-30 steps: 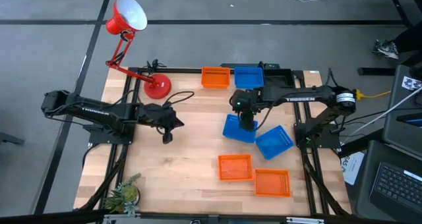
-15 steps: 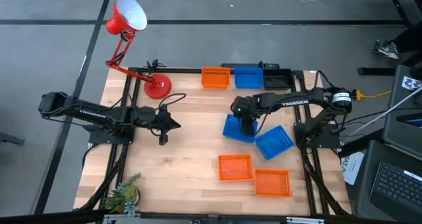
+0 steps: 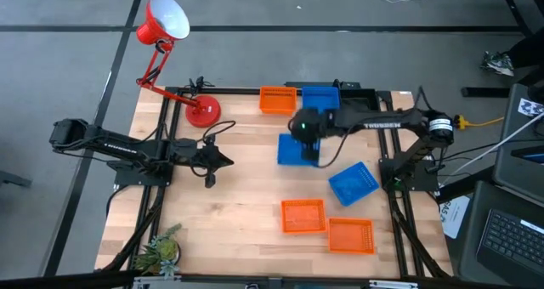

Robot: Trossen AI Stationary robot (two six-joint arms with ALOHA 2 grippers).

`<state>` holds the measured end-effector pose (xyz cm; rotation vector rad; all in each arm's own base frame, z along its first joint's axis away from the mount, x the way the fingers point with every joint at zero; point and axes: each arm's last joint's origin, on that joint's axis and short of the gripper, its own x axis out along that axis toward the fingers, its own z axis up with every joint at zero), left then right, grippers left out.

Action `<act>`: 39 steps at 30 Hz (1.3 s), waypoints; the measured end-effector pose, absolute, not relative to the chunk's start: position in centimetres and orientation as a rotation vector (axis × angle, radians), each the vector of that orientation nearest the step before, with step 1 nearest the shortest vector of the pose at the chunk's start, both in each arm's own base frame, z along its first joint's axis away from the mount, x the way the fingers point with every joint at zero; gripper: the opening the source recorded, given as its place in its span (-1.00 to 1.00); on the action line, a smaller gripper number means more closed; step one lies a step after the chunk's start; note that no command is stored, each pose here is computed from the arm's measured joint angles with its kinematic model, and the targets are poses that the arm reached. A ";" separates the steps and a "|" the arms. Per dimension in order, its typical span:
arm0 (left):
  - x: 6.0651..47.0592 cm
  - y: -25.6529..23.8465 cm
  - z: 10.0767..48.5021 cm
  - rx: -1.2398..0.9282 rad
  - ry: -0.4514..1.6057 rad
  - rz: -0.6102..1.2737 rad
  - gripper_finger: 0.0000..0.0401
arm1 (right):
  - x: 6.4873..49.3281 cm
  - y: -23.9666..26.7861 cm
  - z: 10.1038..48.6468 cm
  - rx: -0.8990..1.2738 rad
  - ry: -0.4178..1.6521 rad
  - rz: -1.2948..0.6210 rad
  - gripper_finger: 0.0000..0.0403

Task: Stack baskets by color
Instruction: Stack the bottom left blue bin on the top blue bin

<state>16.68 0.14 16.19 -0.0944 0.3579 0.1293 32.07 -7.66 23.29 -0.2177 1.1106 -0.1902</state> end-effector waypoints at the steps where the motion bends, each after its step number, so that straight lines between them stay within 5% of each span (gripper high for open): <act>1: 16.7 0.1 16.2 -0.094 0.357 0.129 -1.00 | 32.3 -8.2 24.6 -0.255 1.100 -0.213 -0.99; 13: 16.7 0.1 16.2 -0.095 0.358 0.129 -1.00 | 30.4 -18.2 35.0 -0.406 0.952 -0.480 -0.99; 24: 16.7 0.1 16.2 -0.095 0.359 0.130 -1.00 | 29.8 -26.8 30.7 -0.372 0.904 -0.381 -1.00; 32: 16.7 0.1 16.2 -0.095 0.359 0.130 -1.00 | 28.8 -27.7 26.7 -0.282 1.109 -0.223 -1.00; 39: 16.7 0.1 16.2 -0.097 0.359 0.130 -1.00 | 27.3 -28.3 27.6 -0.307 1.167 -0.314 -1.00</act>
